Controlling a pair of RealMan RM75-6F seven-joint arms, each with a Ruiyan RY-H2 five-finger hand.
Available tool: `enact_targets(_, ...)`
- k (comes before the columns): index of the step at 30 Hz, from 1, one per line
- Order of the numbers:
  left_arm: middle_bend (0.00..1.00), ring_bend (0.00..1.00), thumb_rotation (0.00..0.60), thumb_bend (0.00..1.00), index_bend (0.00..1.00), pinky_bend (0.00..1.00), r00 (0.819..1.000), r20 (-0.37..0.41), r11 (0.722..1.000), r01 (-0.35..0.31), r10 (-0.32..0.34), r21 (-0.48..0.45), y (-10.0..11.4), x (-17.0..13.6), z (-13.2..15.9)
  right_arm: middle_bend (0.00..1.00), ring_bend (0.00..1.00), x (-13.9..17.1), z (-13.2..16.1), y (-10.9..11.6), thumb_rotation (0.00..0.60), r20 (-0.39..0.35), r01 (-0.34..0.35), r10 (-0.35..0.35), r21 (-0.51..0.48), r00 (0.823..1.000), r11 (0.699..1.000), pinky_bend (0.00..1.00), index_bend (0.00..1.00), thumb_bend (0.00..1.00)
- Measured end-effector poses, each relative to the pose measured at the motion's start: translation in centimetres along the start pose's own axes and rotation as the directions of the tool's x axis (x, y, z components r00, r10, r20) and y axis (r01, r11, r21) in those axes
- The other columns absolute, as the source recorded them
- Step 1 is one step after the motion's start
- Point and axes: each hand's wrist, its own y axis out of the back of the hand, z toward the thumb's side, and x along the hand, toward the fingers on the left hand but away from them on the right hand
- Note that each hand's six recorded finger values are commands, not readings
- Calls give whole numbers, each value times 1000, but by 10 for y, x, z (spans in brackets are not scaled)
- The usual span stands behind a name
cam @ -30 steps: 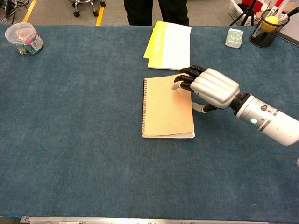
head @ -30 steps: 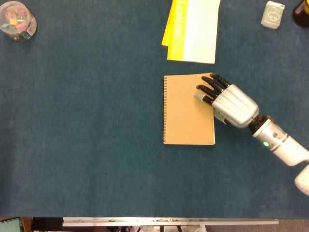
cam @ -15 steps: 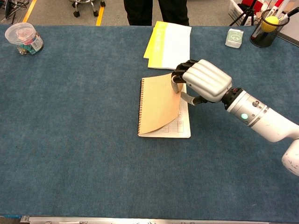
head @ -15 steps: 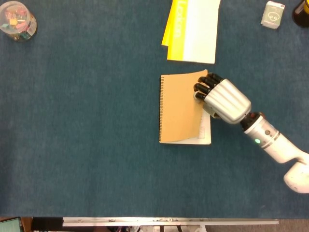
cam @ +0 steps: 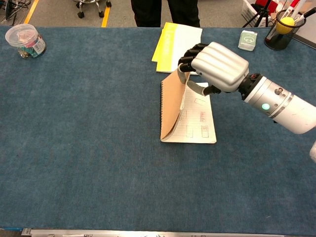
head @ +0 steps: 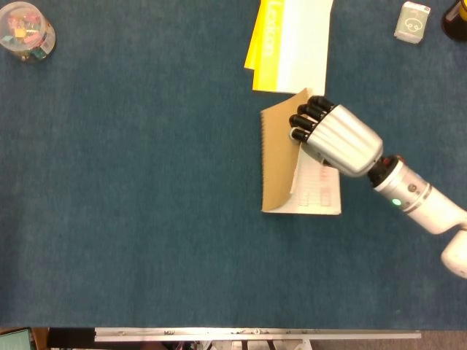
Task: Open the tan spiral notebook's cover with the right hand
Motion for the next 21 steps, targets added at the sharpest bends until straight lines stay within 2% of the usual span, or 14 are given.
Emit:
enact_targets(10, 253, 149, 600, 510, 280, 166, 1000, 6, 1000, 22, -21, -17, 0, -2, 3, 466, 340, -2, -4, 33, 600, -63, -17, 20, 53, 998, 998, 319, 758, 436)
enact_targets(21, 253, 149, 600, 510, 279, 166, 999, -12, 999, 35, -35, -28, 0, -7, -2, 466, 340, -36, 13, 11, 600, -90, -101, 104, 41, 990, 994, 319, 758, 435)
